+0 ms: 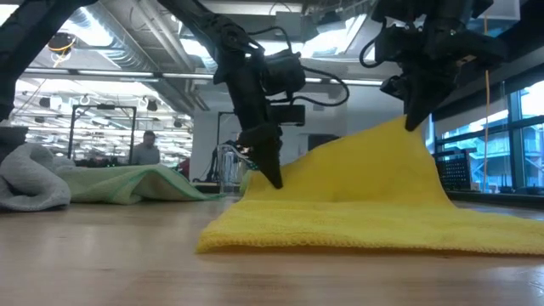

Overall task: Fold microfiber towels
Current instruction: Fold the yellow microfiber cloth

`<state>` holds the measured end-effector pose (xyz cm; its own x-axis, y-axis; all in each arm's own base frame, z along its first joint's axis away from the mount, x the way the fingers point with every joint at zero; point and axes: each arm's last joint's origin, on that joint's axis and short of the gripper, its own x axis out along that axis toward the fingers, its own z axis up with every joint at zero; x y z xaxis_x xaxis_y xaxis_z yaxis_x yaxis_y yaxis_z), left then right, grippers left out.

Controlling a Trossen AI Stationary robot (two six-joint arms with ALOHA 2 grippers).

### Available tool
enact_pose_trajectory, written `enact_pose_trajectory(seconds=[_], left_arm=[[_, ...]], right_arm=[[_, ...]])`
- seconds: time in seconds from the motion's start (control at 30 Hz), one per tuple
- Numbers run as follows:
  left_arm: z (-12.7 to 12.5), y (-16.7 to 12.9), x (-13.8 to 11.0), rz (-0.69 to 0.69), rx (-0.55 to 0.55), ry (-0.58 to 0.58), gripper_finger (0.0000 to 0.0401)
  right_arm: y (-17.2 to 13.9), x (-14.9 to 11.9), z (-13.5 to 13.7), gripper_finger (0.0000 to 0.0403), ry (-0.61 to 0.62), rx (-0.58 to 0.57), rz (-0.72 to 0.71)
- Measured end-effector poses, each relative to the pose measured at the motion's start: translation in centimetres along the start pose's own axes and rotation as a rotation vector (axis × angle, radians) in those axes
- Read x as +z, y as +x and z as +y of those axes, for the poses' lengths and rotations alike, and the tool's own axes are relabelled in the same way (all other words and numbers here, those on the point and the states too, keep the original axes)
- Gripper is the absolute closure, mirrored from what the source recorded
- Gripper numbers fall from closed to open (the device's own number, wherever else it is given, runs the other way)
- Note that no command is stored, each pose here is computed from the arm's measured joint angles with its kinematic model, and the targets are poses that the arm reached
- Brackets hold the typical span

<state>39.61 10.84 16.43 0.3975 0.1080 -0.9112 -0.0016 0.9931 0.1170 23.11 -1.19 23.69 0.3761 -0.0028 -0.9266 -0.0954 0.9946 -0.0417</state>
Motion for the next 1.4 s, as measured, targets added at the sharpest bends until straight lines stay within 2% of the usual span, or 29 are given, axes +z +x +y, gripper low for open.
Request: enact_pose_trajectory(seconds=[0.17,0.57,0.7,0.8,0.93,1.03,1.13,1.27,1.4], left_arm=[[0.3,-0.4,-0.7,0.062,-0.014,-0.01,0.0191],[0.6,-0.6,-1.0,0.076,-0.013,-0.022,0.02],[0.7,-0.6,-1.1,0.101,0.03,-0.019,0.0212],[0.8,-0.6,-1.3,0.132,0.073,-0.015,0.0236],[0.8,-0.6,-1.4,0.142,0.078,-0.03,0.0299],[0.5,-0.6,-1.3,0.115,-0.008,-0.037,0.0354],[0.5,-0.6,-1.1,0.088,-0.036,-0.04,0.0387],[0.5,-0.6,-1.1,0.09,-0.038,-0.041,0.0395],[0.8,-0.6,-1.2,0.093,-0.026,-0.045,0.0374]], right_arm=[[0.0,-0.1,0.0,0.0393,0.0,0.002,0.014],[0.0,-0.1,0.0,0.0393,0.0,0.004,0.014],[0.0,-0.1,0.0,0.0393,0.001,0.004,0.014],[0.0,-0.1,0.0,0.0393,0.001,0.004,0.014],[0.0,-0.1,0.0,0.0393,-0.001,0.003,0.013],[0.0,-0.1,0.0,0.0393,-0.003,0.003,0.013],[0.0,-0.1,0.0,0.0393,-0.003,0.003,0.013],[0.0,-0.1,0.0,0.0393,-0.003,0.003,0.013],[0.0,-0.1,0.0,0.0393,-0.003,0.003,0.013]])
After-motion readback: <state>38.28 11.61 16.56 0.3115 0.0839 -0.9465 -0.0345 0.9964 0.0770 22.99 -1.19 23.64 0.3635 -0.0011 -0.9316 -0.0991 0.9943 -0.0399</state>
